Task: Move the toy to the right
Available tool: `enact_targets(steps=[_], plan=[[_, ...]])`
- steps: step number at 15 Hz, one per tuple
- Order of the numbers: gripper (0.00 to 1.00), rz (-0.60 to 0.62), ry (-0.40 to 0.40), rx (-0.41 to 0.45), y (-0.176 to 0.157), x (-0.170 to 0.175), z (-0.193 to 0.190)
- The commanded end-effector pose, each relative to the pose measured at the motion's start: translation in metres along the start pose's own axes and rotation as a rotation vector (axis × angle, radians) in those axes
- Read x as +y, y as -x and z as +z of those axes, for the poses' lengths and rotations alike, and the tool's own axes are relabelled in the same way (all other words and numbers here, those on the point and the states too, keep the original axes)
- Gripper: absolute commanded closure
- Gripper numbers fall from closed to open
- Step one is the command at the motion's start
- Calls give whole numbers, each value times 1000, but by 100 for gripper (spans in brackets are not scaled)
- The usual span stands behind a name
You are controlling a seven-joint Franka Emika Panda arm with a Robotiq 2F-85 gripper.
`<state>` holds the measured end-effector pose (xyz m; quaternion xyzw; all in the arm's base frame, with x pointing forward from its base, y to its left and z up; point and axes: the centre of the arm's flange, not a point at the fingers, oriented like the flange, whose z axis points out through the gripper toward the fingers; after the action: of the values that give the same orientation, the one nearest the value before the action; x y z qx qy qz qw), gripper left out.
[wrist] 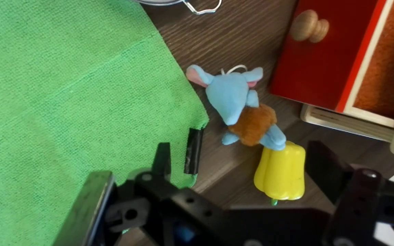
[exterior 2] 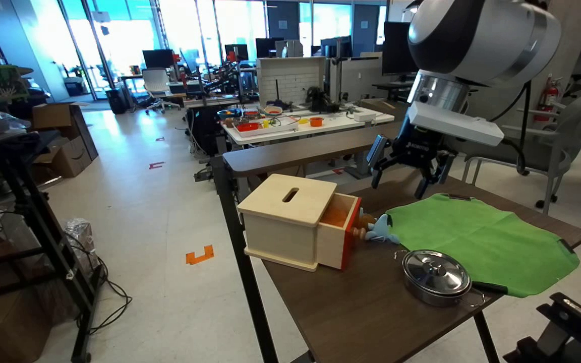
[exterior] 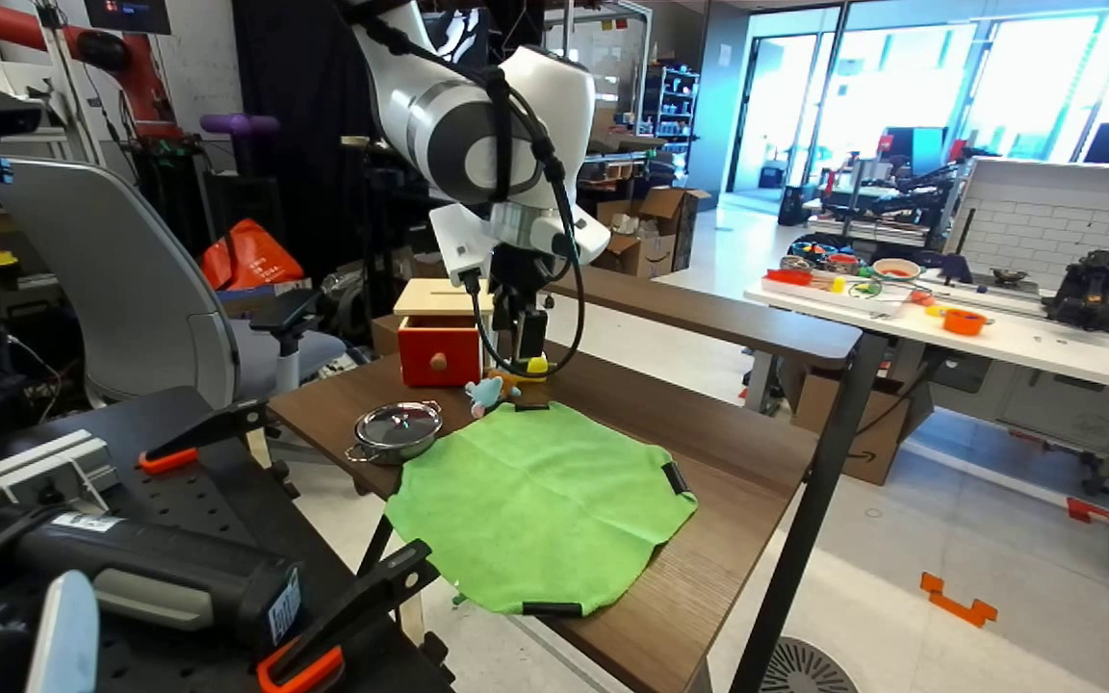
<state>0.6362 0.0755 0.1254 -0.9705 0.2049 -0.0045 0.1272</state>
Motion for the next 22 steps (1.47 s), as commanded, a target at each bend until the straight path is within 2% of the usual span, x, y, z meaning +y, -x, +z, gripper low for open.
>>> enact_targets(steps=[1,8,9,10,19,20,22], plan=[[0,34,18,-27,-13,6,18],[0,38,65,-87,-5,11,57],[11,36,66,-90,-4,8,60],[26,33,68,-91,-5,6,61],[95,31,81,-76,-12,-4,66],[99,31,83,-71,-13,-3,65],[100,37,82,-68,-16,-1,62]])
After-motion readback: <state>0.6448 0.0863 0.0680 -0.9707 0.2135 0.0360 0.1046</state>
